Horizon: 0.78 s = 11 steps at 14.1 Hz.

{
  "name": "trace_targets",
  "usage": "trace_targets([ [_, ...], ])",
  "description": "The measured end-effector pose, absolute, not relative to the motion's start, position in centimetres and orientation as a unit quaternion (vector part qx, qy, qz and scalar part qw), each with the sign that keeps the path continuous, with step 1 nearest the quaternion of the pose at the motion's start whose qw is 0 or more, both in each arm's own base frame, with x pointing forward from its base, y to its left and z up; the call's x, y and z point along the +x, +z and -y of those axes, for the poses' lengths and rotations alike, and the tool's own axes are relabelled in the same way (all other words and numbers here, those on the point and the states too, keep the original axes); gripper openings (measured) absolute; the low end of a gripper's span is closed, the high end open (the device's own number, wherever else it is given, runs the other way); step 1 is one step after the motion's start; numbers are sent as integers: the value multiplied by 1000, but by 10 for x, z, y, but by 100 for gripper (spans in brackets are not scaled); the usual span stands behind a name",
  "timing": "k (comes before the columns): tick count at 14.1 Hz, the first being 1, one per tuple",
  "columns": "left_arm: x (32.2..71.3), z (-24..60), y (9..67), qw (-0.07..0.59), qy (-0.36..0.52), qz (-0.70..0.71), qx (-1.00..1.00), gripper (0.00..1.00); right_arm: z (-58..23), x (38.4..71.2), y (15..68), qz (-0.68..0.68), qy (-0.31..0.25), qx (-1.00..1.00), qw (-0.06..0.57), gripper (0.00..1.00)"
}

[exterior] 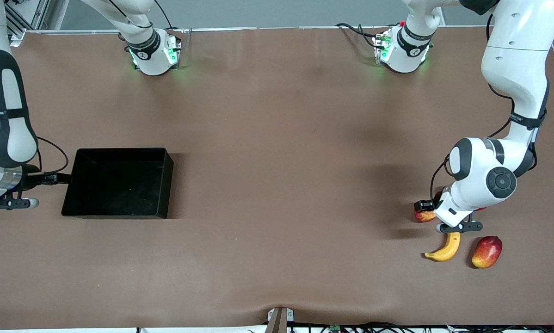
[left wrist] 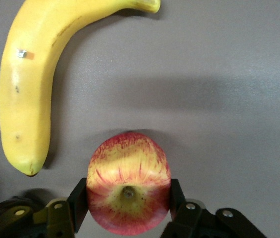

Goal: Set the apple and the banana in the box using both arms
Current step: 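Grasp the apple with the left gripper while the right gripper reaches the box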

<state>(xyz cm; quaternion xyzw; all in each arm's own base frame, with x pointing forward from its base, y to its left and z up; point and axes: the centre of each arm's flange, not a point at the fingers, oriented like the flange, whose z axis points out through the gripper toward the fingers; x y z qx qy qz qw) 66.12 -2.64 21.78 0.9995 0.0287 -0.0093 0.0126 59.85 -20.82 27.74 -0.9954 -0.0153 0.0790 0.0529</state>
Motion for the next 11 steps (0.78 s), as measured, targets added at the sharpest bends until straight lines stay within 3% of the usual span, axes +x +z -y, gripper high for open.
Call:
trace_targets([
  [5,667,35,243,15,3,-22,1000,67,212,581,251,5,73,-994,79,22],
  [7,668,41,262,13,2,-17,1000,67,210,581,251,5,74,-994,81,5],
  [11,669,41,304,7,-18,-14,1000,67,210,586,264,5,87,-992,96,6],
])
